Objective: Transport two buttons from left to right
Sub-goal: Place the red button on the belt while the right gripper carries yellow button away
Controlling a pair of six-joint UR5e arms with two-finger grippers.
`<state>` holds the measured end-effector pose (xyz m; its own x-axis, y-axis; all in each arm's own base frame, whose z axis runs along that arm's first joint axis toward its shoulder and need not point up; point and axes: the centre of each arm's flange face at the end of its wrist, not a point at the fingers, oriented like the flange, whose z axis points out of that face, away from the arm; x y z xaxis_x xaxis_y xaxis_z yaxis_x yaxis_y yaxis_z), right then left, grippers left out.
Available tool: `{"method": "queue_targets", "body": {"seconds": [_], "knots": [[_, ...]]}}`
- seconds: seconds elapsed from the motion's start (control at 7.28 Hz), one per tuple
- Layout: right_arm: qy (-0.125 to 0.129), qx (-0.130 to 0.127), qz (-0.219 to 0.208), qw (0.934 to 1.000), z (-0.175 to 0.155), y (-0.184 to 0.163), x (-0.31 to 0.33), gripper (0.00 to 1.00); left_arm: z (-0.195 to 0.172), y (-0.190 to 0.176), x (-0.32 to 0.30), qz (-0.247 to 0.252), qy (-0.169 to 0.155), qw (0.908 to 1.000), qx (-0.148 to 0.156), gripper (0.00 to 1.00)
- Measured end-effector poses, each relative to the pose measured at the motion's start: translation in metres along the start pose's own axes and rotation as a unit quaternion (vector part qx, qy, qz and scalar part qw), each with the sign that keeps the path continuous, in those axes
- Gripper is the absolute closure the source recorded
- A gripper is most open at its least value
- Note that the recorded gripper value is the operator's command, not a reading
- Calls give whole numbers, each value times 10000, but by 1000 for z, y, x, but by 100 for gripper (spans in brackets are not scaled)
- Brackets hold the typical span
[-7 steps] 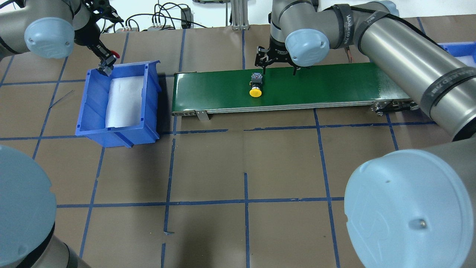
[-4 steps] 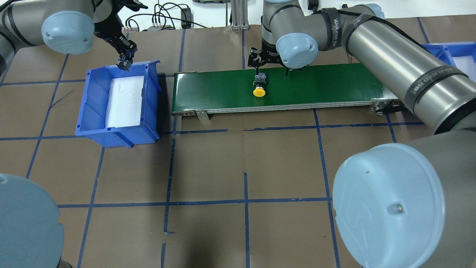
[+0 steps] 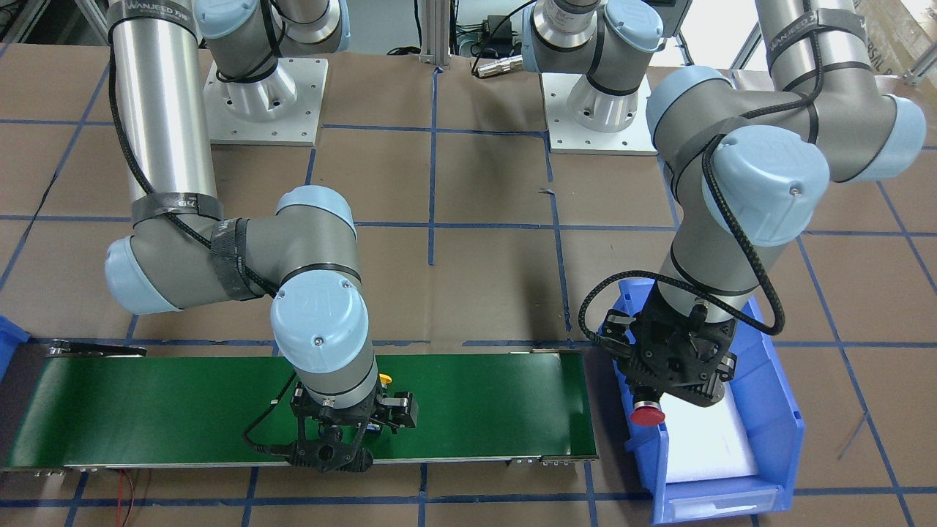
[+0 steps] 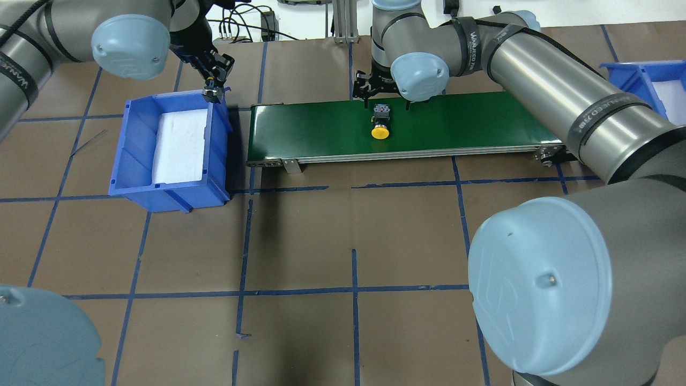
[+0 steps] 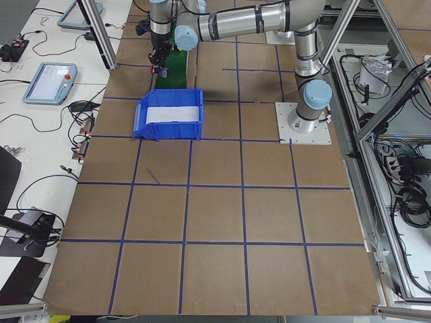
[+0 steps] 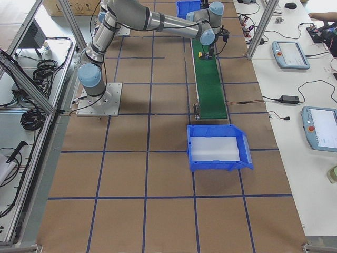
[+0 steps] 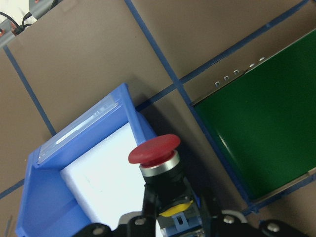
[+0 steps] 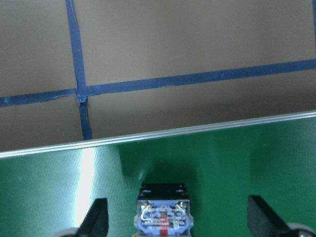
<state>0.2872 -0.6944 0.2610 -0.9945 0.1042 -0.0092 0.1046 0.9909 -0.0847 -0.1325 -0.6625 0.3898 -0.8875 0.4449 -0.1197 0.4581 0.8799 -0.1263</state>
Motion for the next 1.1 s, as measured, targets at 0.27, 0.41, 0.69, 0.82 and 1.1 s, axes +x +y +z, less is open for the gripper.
{"method": "queue_targets", "body": {"seconds": [0.27,0.41,0.69,0.82,1.1], "knots": [[-31,20,-32,10000,6,-4,2,79,26,-8,7,-125,146,9998,-76,69],[-103,17,-186,9998,3,-7,3,92,45,-15,11,-120,198,9997,-68,69],[-220,-6,-479,9986,-5,-10,5,93,76,-27,25,-50,300,9995,-30,69],[-234,-37,-483,9986,-7,-13,11,93,82,-30,32,-32,331,9994,-33,69],[-259,-143,-555,9980,-14,-24,43,93,85,-34,49,-170,489,9987,1,69]]}}
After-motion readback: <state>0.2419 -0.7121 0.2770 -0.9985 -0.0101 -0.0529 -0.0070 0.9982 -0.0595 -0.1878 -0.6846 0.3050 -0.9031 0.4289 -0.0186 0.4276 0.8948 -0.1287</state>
